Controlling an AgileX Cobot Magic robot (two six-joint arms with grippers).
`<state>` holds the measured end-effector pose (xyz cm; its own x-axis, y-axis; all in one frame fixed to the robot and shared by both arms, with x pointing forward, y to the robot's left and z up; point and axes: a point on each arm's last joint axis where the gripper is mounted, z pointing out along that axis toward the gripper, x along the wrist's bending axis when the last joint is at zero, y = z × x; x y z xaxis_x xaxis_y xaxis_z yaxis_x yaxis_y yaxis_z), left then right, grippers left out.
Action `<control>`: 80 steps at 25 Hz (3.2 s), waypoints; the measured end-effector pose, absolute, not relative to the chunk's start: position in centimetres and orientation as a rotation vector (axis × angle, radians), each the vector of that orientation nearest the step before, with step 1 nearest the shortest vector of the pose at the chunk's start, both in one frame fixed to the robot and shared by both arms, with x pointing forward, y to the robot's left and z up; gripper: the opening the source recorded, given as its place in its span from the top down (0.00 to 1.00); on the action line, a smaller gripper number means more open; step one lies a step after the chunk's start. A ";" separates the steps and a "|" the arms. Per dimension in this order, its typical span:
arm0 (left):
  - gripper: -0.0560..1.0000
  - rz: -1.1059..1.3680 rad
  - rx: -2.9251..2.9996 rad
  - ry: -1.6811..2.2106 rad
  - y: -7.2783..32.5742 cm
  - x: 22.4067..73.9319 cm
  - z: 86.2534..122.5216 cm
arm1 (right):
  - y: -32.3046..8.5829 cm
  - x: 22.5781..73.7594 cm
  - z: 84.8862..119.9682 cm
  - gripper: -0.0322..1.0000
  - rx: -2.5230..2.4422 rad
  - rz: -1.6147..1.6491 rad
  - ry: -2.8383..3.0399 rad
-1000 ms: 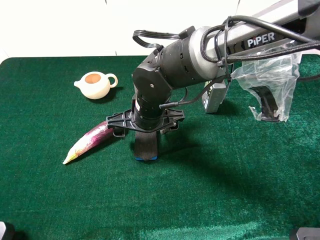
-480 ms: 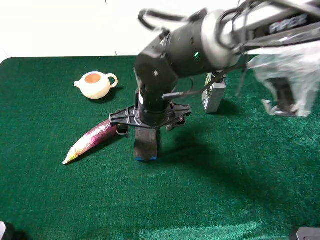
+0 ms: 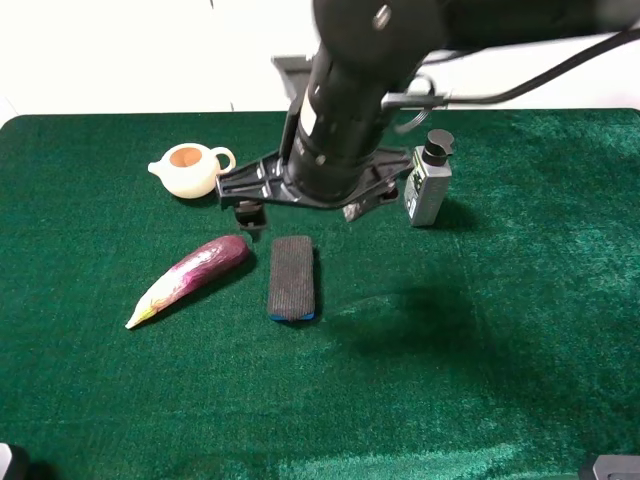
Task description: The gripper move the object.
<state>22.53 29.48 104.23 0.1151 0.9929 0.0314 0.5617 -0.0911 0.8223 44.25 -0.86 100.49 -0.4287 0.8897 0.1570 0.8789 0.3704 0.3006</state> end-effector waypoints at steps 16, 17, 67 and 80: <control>0.03 0.832 1.736 1.521 29.5 22.5 104.2 | -9.6 44.2 108.2 0.30 1.525 0.488 2.798; 0.03 0.832 1.736 1.521 29.5 22.5 104.2 | -10.3 44.2 108.6 0.30 1.504 0.491 2.804; 0.03 0.831 1.735 1.521 29.5 22.5 104.2 | -29.1 24.7 109.7 0.30 1.571 0.954 1.726; 0.03 0.831 1.735 1.521 29.5 22.5 104.2 | -29.2 23.5 105.5 0.30 1.495 1.016 1.574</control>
<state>22.53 29.48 104.23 0.1145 0.9930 0.0304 0.5619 -0.0900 0.8223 23.47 -29.23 105.45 -0.0601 0.9981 0.0131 0.4233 0.0135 0.9059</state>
